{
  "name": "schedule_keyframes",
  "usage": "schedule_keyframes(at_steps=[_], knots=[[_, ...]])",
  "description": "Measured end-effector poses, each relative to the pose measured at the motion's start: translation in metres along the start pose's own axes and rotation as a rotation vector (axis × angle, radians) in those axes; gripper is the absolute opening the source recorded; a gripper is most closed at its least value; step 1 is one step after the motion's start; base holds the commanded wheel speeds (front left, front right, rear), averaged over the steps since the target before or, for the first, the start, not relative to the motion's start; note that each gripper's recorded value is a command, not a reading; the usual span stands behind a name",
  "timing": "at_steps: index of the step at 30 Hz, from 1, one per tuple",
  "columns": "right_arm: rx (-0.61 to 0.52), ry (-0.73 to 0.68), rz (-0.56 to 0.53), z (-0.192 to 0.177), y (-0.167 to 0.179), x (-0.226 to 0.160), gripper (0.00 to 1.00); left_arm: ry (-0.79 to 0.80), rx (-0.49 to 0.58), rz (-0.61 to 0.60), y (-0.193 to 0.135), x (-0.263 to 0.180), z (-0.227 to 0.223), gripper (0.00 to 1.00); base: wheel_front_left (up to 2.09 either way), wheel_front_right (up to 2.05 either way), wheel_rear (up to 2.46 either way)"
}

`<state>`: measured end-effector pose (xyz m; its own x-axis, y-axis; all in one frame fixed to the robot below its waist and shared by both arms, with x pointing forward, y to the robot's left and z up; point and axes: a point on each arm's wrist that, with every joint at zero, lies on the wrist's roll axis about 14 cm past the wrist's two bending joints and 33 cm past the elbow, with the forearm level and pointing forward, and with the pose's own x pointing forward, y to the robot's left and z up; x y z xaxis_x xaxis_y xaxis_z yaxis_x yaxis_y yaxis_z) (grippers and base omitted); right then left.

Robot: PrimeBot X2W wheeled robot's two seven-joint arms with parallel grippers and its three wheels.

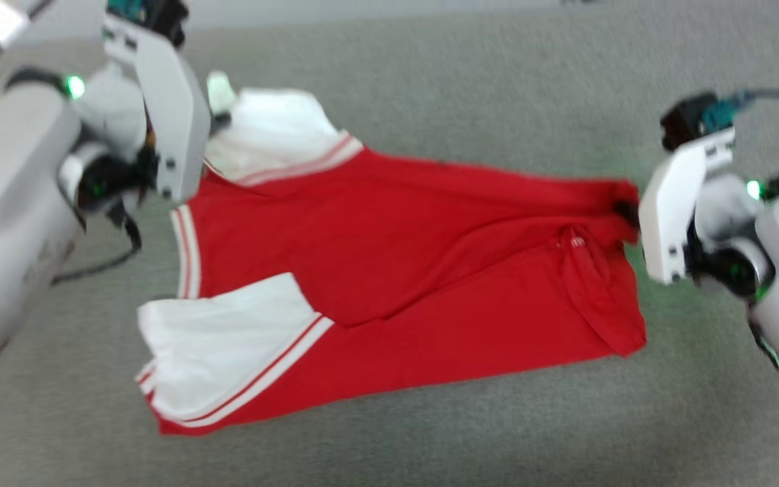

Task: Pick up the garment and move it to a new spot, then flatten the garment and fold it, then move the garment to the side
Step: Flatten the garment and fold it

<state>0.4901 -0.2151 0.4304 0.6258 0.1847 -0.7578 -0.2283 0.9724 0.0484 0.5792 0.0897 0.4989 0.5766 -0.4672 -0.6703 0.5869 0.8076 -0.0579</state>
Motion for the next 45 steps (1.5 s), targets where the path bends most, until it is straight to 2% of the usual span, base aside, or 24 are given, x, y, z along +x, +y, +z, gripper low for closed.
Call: schedule_keyframes(at_steps=[8, 17, 23, 39, 41, 45], knots=[[-0.023, 0.021, 0.067, -0.023, 0.021, -0.019, 0.0, 0.027, -0.059, 0.03, -0.007, -0.054, -0.04, 0.0, 0.0, 0.0, 0.0], [-0.046, 0.014, 0.102, -0.014, 0.04, -0.026, 0.0, 0.103, -0.168, 0.075, -0.012, -0.089, -0.09, 0.0, 0.0, 0.0, 0.0], [-0.041, 0.035, 0.104, -0.017, 0.045, -0.025, 0.0, 0.162, -0.225, 0.058, -0.02, -0.08, -0.116, 0.0, 0.0, 0.0, 0.0], [-0.011, 0.201, 0.087, -0.048, 0.044, -0.02, 0.0, 0.353, -0.332, 0.02, -0.042, -0.054, -0.164, 0.0, 0.0, 0.0, 0.0], [-0.016, 0.229, 0.093, -0.053, 0.047, -0.02, 0.0, 0.377, -0.345, 0.02, -0.043, -0.053, -0.171, 0.05, 0.0, 0.0, 0.0], [-0.034, 0.239, 0.101, -0.055, 0.051, -0.02, 0.0, 0.393, -0.356, 0.029, -0.042, -0.052, -0.176, 0.06, 0.0, 0.0, 0.0]])
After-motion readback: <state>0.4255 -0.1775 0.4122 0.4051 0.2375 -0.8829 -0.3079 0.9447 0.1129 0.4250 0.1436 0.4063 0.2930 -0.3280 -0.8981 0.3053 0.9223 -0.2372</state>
